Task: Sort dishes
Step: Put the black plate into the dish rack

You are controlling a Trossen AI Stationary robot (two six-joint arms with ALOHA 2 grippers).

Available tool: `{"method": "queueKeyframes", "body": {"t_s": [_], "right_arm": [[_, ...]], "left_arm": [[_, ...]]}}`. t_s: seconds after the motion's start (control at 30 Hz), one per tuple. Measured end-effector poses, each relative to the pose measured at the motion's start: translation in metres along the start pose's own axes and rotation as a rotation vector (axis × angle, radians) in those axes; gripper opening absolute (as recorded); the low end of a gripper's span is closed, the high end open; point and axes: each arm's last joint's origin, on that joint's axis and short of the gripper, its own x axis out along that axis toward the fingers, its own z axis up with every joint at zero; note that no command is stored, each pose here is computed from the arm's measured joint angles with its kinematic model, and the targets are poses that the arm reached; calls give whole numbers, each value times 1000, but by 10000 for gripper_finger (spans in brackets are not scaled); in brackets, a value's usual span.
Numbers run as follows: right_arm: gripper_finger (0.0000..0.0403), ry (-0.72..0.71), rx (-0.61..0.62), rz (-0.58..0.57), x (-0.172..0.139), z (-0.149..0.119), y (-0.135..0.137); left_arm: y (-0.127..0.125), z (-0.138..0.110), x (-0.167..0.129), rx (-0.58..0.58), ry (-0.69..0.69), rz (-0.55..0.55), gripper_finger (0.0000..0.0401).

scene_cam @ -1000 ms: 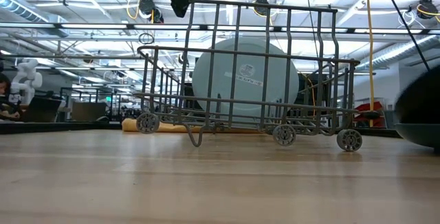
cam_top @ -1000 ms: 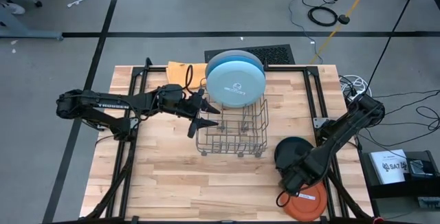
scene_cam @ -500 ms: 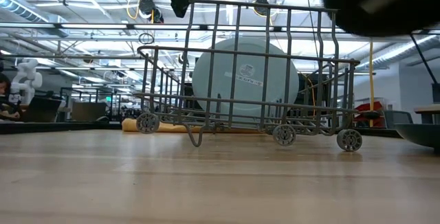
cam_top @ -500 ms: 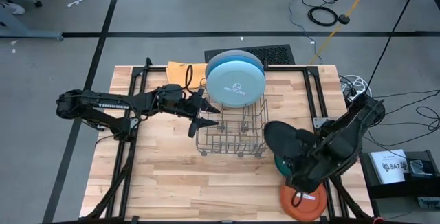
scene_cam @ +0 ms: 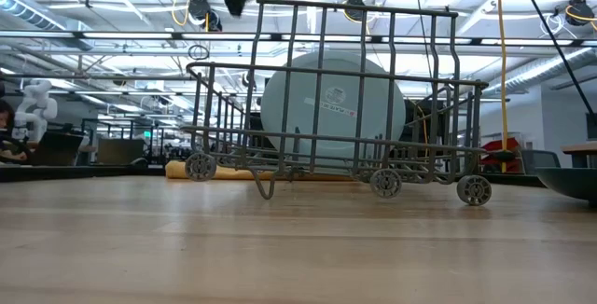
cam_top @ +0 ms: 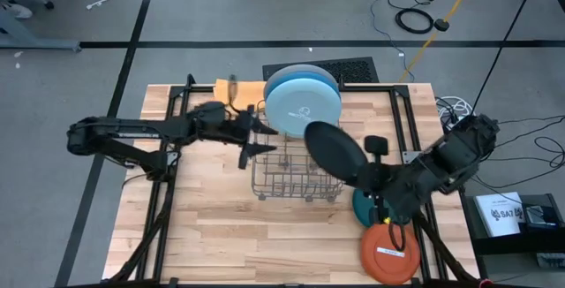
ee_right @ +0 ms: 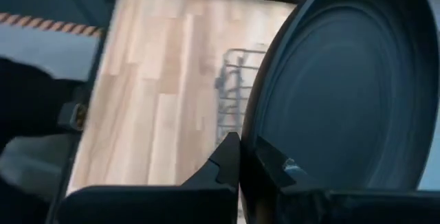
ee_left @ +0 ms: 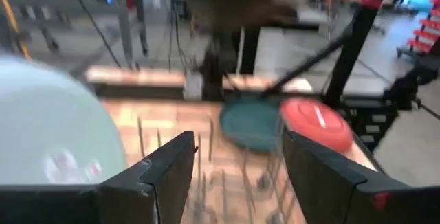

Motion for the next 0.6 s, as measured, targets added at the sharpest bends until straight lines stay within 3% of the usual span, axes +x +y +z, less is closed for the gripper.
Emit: {"method": "queueKeyframes", "body": {"t_s": [0.17,0.4,0.6], "right_arm": [[4,-27,-109,145,17,15,-12],[4,19,-181,217,43,21,-46],[4,4,-209,303,48,25,-62]], "left_arm": [[-5,19,-21,164,-113,-20,223],[-5,37,-31,383,-286,-69,223],[6,28,-26,389,-166,-98,223]]}}
